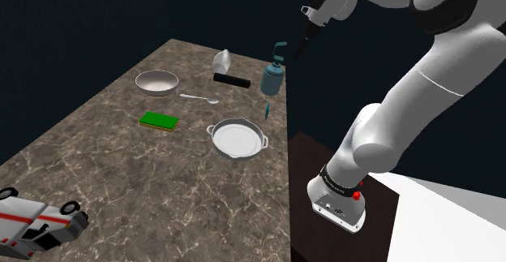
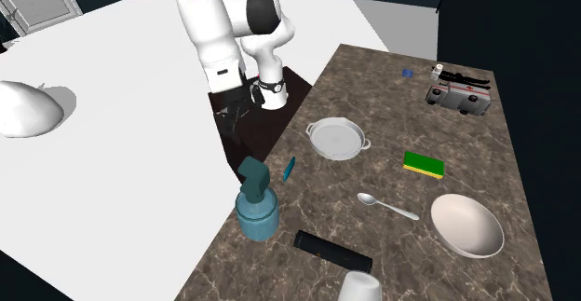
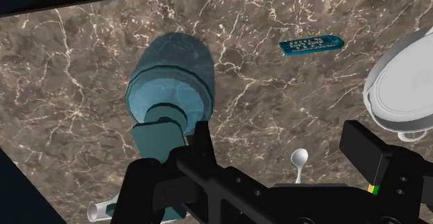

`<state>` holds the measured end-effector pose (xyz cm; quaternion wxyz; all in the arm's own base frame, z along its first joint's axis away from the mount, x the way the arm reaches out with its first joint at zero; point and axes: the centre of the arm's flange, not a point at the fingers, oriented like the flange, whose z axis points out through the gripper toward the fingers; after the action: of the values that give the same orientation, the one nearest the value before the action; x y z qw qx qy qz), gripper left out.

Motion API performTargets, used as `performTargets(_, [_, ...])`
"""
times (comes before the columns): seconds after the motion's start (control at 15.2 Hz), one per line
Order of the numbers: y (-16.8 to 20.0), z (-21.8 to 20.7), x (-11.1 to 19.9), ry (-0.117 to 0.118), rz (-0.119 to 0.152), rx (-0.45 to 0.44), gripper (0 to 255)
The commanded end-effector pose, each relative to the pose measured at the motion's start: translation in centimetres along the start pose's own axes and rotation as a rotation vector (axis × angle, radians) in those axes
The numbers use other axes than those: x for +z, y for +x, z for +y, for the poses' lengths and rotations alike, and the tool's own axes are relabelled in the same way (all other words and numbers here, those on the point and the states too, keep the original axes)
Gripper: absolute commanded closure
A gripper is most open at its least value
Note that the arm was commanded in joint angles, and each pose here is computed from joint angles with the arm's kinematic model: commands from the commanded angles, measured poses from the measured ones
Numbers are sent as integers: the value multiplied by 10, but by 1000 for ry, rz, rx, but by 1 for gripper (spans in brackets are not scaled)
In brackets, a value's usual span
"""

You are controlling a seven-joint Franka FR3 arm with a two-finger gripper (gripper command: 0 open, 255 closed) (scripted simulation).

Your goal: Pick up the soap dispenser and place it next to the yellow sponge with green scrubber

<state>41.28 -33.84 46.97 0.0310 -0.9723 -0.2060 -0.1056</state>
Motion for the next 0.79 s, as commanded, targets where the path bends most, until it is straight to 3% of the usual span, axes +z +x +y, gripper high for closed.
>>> performTargets(0.0, [2,24,9,3,20,-44,0])
performTargets(0.46, [20,106,45,22,79,-173,0])
performTargets(0.73, [22,106,66,22,79,-173,0])
